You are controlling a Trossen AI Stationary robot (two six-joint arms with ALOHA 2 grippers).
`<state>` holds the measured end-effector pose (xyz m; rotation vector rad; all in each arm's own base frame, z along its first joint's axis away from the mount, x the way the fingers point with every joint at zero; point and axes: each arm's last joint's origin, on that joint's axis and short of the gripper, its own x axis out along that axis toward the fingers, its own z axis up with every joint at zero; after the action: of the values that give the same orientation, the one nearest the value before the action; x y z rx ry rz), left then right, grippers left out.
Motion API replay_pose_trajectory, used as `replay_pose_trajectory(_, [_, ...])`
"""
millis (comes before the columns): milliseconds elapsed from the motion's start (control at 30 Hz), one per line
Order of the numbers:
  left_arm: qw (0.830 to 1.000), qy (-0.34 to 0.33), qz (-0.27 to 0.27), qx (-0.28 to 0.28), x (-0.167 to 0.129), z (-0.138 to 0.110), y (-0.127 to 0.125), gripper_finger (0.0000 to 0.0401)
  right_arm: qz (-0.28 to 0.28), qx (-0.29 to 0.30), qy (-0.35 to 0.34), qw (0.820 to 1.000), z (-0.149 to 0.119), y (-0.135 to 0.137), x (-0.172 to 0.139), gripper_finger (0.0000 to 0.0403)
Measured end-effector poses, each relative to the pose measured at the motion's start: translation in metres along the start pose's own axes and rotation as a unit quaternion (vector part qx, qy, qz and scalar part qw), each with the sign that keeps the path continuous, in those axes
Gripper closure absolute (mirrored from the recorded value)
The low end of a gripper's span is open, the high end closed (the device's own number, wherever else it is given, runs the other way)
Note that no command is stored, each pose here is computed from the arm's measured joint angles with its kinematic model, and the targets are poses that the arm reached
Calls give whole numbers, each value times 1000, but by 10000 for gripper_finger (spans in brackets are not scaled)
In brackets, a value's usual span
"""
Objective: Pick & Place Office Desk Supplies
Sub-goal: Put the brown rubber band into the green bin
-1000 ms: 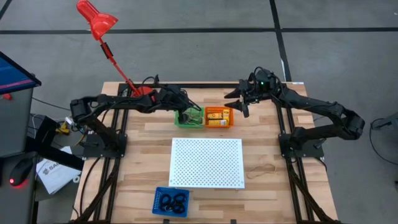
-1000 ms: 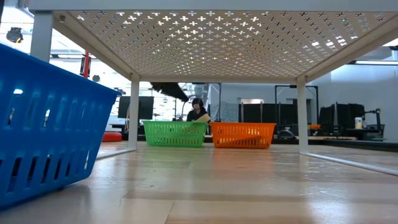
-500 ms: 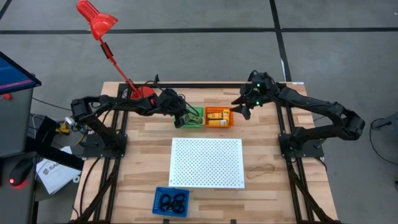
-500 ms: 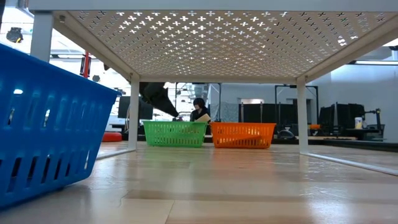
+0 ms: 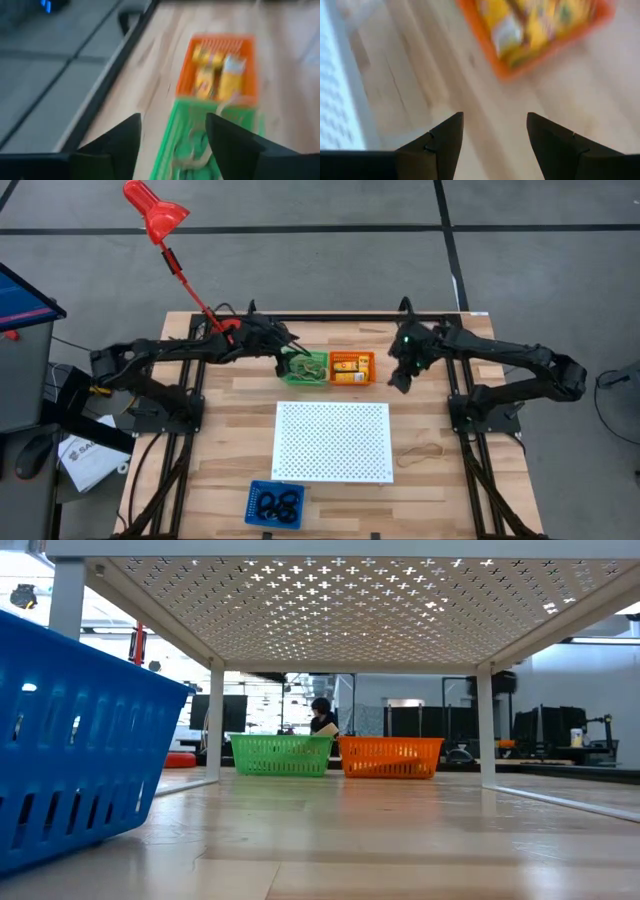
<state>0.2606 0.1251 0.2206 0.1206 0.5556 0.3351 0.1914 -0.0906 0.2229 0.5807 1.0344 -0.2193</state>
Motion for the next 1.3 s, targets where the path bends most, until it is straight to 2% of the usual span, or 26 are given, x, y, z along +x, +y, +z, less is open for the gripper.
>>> replay_pose_trajectory(233, [990, -113, -75, 39, -36, 27, -1, 173, -21, -18, 131, 991, -42, 31, 23, 188])
replay_pose_trajectory(433, [983, -155, -83, 49, -50, 37, -4, 190, -23, -46, 190, 980, -72, 62, 34, 188])
replay_pose_trajectory(600, [976, -187, -89, 59, -51, 44, -11, 205, -41, -62, 202, 976, -93, 87, 35, 188])
replay_pose_trajectory(833, [966, -225, -102, 71, -53, 53, -23, 217, -93, -48, 185, 977, -124, 110, 34, 188])
replay_pose_trajectory(1033, [958, -251, -110, 78, -56, 59, -30, 219, -106, -31, 185, 977, -158, 106, 48, 188])
replay_pose_trajectory(1300, [953, -269, -113, 81, -58, 63, -36, 219, -87, -45, 162, 982, -174, 92, 66, 188])
